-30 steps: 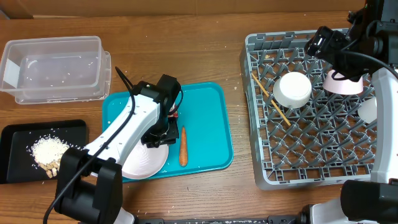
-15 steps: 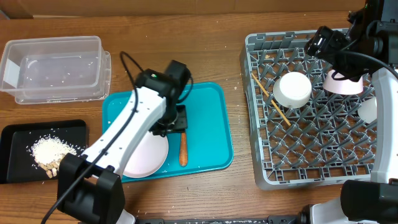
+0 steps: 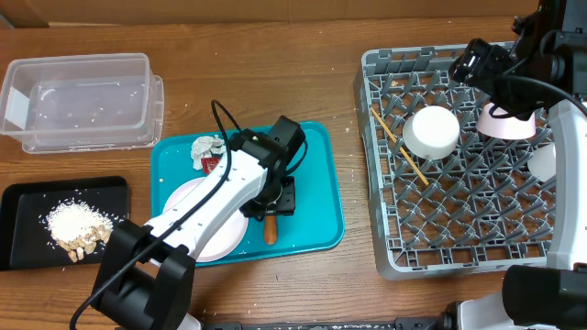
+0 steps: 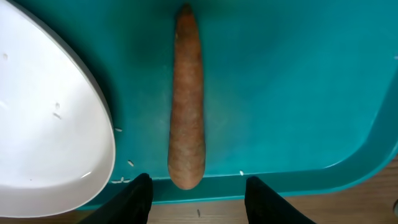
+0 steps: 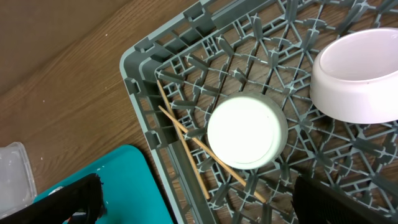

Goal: Sort waste into correct bins and load items into the dishwasher
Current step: 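Release the plate and grasp the carrot with the left gripper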

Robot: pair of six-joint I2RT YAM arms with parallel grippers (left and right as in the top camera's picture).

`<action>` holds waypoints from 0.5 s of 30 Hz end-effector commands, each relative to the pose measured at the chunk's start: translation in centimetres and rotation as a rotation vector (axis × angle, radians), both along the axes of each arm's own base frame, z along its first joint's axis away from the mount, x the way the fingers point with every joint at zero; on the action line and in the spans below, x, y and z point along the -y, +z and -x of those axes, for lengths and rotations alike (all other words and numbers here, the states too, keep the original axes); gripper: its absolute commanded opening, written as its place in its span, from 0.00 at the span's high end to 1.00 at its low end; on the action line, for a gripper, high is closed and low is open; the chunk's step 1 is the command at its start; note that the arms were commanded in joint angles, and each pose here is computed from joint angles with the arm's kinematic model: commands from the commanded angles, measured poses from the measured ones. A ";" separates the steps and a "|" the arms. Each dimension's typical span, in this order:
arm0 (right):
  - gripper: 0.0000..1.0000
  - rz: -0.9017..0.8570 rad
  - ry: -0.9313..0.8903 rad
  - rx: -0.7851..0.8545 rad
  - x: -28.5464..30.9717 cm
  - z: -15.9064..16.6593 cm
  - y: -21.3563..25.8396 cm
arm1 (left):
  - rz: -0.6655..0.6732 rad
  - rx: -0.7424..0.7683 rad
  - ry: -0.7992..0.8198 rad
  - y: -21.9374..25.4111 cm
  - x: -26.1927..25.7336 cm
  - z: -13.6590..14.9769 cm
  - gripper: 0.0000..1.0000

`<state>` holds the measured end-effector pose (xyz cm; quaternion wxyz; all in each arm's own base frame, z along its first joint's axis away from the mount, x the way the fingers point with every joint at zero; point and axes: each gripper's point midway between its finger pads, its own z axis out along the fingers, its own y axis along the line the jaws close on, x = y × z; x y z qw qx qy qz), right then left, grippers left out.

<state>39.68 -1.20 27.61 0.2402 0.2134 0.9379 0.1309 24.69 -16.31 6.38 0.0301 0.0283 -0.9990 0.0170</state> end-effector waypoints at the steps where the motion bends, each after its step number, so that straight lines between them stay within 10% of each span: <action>1: 0.00 0.007 -0.004 0.040 0.1 -0.2 1.3 | -0.008 -0.032 0.027 -1.2 -0.2 0.8 0.50; 15: 0.00 0.007 -0.004 0.040 0.1 -0.2 1.3 | 0.028 -0.044 0.030 -4.1 -0.1 1.9 0.50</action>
